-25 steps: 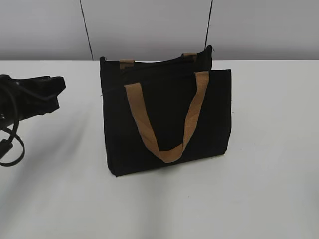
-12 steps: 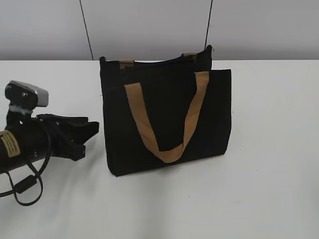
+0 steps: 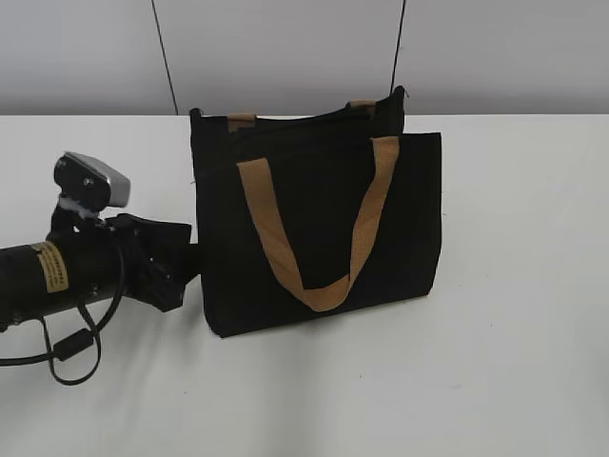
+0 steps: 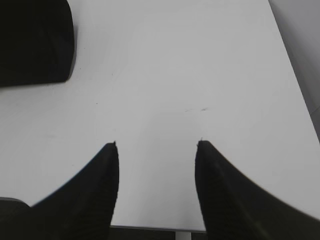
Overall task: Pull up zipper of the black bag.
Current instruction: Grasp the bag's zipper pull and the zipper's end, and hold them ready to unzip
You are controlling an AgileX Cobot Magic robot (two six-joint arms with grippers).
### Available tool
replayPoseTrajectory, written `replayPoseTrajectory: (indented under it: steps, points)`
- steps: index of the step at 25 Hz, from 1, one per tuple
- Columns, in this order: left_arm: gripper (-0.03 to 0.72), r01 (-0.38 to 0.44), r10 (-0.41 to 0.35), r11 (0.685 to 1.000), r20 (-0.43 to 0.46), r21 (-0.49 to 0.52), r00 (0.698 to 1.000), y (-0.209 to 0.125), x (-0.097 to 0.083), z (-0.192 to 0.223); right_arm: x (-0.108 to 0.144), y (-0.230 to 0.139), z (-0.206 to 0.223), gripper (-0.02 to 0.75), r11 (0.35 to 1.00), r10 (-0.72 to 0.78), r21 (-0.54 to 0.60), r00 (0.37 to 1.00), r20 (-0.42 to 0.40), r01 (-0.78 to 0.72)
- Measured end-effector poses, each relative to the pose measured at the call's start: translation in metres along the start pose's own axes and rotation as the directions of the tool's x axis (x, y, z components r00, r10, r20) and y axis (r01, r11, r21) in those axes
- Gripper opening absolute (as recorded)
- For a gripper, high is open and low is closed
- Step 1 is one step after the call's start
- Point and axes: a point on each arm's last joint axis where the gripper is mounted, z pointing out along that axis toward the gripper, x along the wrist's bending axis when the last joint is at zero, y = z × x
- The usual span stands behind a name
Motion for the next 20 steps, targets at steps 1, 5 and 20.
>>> replayPoseTrajectory:
  steps: [1,5,20]
  points:
    - [0.412,-0.009,0.009,1.0,0.016,0.009,1.0,-0.002,0.0,0.003,0.0,0.0,0.0,0.39,1.0,0.0,0.0,1.0,0.0,0.0]
    - [0.391,-0.026,0.025,0.999,0.06,0.02,0.998,-0.009,-0.001,0.012,0.0,0.0,0.0,0.39,1.0,0.0,0.0,1.0,0.0,0.0]
    - [0.299,0.012,-0.007,0.998,0.076,-0.067,0.997,-0.011,0.0,0.022,0.0,0.0,0.0,0.39,1.0,0.0,0.0,1.0,0.0,0.0]
